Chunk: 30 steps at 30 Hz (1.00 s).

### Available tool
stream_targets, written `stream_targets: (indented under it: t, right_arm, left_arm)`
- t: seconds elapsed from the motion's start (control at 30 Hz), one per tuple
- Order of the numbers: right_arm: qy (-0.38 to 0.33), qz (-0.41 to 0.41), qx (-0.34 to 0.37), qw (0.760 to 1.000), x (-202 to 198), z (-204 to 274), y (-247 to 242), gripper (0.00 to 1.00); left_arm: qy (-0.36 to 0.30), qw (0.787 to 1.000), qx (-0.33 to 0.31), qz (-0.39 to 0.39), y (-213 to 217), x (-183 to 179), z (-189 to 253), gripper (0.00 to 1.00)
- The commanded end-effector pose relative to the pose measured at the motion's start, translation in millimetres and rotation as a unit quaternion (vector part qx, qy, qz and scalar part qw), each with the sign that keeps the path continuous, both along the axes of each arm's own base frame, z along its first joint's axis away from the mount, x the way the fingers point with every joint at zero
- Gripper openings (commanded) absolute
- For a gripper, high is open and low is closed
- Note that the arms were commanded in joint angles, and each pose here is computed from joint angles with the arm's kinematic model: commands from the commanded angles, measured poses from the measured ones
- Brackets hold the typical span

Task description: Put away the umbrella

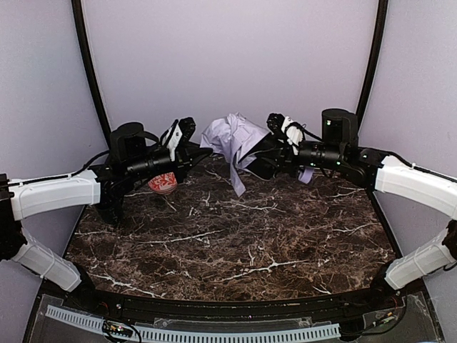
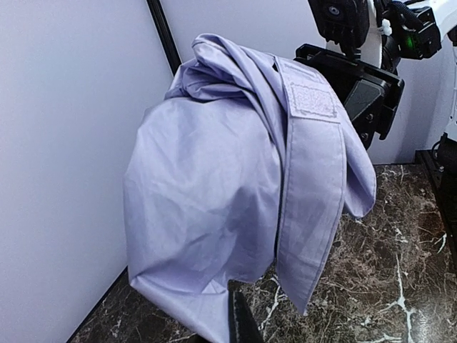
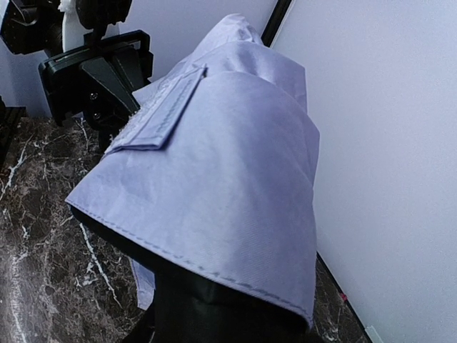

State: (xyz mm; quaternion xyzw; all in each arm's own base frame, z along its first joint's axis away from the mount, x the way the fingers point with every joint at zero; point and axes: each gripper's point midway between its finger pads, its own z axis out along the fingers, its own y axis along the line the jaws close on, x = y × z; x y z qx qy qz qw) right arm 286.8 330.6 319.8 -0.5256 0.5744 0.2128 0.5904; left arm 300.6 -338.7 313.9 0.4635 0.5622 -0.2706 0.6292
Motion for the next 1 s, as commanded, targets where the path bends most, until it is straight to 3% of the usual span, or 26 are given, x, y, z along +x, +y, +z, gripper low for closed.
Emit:
stream_targets:
  t: [0.0, 0.13, 0.2, 0.3, 0.4, 0.57, 0.67, 0.77, 0.83, 0.97]
  right_arm:
    - [-0.028, 0.008, 0.111, 0.993, -5.9, 61.9, 0.5, 0.00]
    - [0.010, 0.018, 0.181, 0.983, -7.3, 83.6, 4.9, 0.00]
    - [0.021, 0.020, 0.193, 0.981, -5.4, 81.9, 9.3, 0.00]
    - [0.033, 0.013, 0.192, 0.981, -0.6, 69.6, 15.2, 0.00]
    - [0.050, 0.027, 0.203, 0.978, -4.3, 67.4, 19.9, 0.00]
    - [0.049, 0.011, 0.217, 0.975, -1.5, 77.7, 20.4, 0.00]
    - [0.056, -0.001, 0.208, 0.977, 5.9, 74.4, 22.7, 0.00]
    - [0.095, -0.007, 0.162, 0.982, 11.8, 38.0, 29.7, 0.00]
    - [0.143, -0.031, 0.137, 0.980, 20.5, -0.9, 26.8, 0.00]
    - [0.204, -0.090, 0.145, 0.964, 39.4, -56.1, 18.4, 0.00]
  left_arm:
    - [0.051, 0.998, -0.007, -0.026, -7.1, -6.0, -20.5, 0.00]
    - [0.085, 0.987, -0.057, -0.122, -31.1, -33.0, -24.6, 0.00]
    - [0.081, 0.982, -0.048, -0.162, -57.0, -49.3, -26.0, 0.00]
    - [0.072, 0.980, -0.033, -0.185, -86.5, -56.5, -30.8, 0.00]
    - [0.078, 0.977, -0.061, -0.191, -90.6, -48.7, -36.3, 0.00]
    - [0.101, 0.957, -0.057, -0.266, -106.1, -65.8, -47.3, 0.00]
    - [0.117, 0.958, -0.037, -0.259, -117.5, -64.4, -67.5, 0.00]
    - [0.201, 0.956, -0.083, -0.199, -99.1, -17.1, -92.8, 0.00]
    - [0.291, 0.932, -0.117, -0.183, -85.5, 7.8, -113.2, 0.00]
    - [0.354, 0.915, -0.082, -0.173, -88.7, 3.0, -154.0, 0.00]
